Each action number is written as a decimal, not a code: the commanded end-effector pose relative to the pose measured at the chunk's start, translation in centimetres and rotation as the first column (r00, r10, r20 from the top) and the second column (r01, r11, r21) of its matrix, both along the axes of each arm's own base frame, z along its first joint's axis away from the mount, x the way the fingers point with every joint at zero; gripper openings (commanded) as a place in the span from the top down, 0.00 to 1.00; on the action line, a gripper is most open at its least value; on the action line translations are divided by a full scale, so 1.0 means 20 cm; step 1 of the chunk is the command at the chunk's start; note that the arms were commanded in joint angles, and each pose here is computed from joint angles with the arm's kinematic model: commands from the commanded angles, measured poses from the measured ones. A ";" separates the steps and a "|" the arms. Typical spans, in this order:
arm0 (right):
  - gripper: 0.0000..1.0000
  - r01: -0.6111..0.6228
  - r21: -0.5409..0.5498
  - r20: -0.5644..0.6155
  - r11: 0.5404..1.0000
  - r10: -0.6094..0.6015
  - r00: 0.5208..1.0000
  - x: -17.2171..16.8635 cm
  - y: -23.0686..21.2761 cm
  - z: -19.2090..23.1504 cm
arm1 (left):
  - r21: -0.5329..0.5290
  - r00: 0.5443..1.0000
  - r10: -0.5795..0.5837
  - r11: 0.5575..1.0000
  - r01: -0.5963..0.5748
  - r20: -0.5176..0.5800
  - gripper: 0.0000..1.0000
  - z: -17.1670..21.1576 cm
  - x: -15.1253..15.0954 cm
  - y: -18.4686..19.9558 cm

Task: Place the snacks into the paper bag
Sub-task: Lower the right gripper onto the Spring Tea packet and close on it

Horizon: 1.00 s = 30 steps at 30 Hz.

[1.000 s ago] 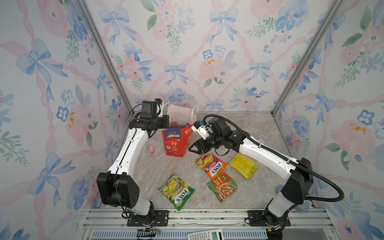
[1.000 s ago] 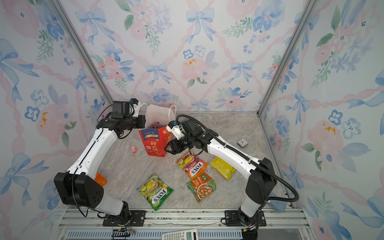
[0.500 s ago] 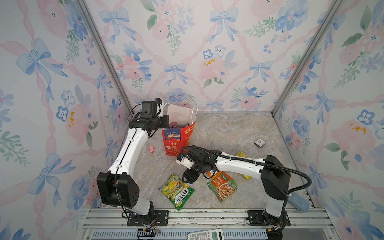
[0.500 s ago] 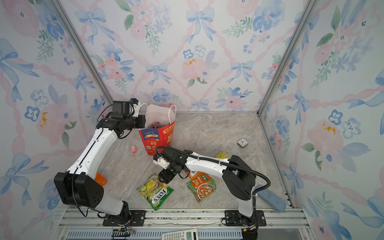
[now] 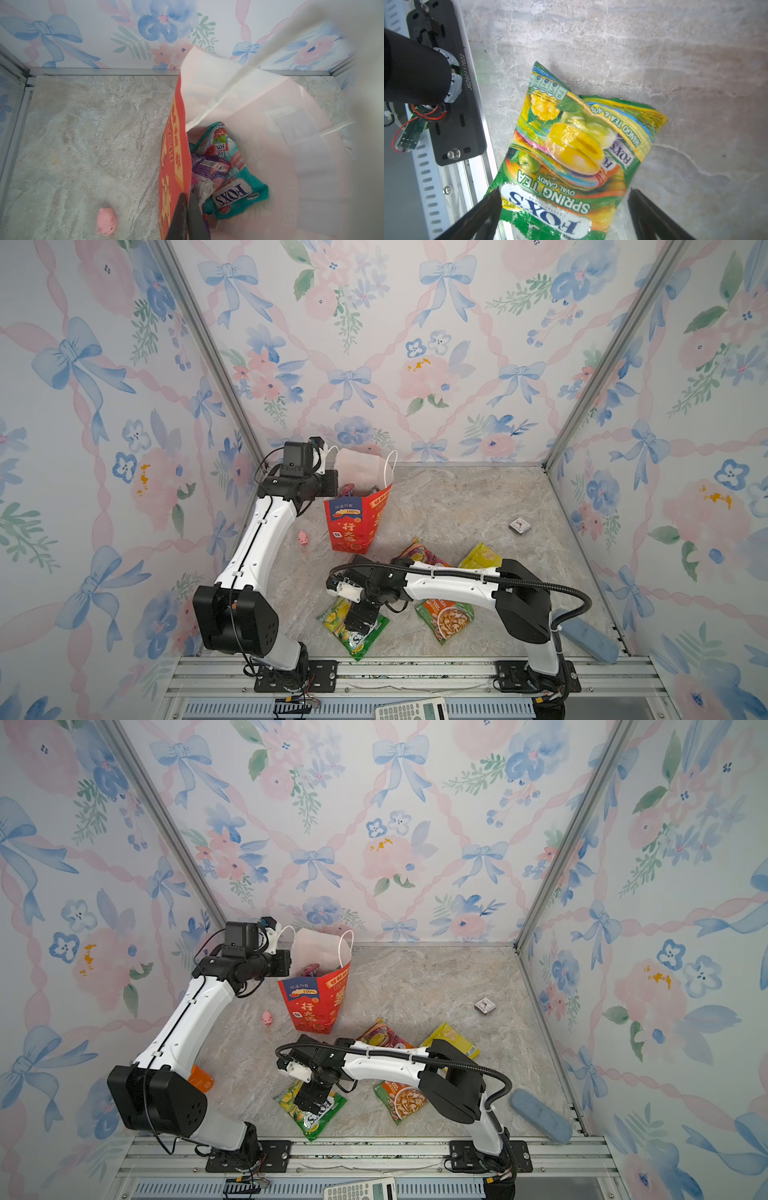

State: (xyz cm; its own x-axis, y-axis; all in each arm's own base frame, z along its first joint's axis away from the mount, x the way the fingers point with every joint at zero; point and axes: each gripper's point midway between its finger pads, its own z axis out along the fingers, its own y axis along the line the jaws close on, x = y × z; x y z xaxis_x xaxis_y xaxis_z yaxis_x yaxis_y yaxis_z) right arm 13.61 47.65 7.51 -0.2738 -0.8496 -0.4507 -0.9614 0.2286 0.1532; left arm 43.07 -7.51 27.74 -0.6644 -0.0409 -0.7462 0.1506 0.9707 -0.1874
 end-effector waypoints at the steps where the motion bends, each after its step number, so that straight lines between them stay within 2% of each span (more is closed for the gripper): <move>1: 0.03 -0.033 -0.092 0.038 0.995 0.036 0.999 0.00 -0.02 -0.08 | 0.014 0.999 -0.009 1.000 0.009 0.030 1.00 0.05 -0.03 0.01; 15: 0.03 0.066 -0.257 0.139 0.964 -0.030 0.990 0.13 -0.05 -0.23 | 0.023 1.000 -0.004 1.000 0.003 0.027 1.00 0.04 -0.03 0.02; 20: 0.00 0.177 -0.258 0.130 0.950 -0.147 0.980 0.25 -0.14 -0.22 | 0.023 1.000 -0.002 1.000 0.002 0.024 1.00 0.03 -0.02 0.02; 30: 0.13 0.392 -0.209 0.088 0.896 -0.382 0.920 0.52 -0.40 -0.18 | 0.026 1.000 -0.003 1.000 0.003 0.019 1.00 0.02 -0.02 0.02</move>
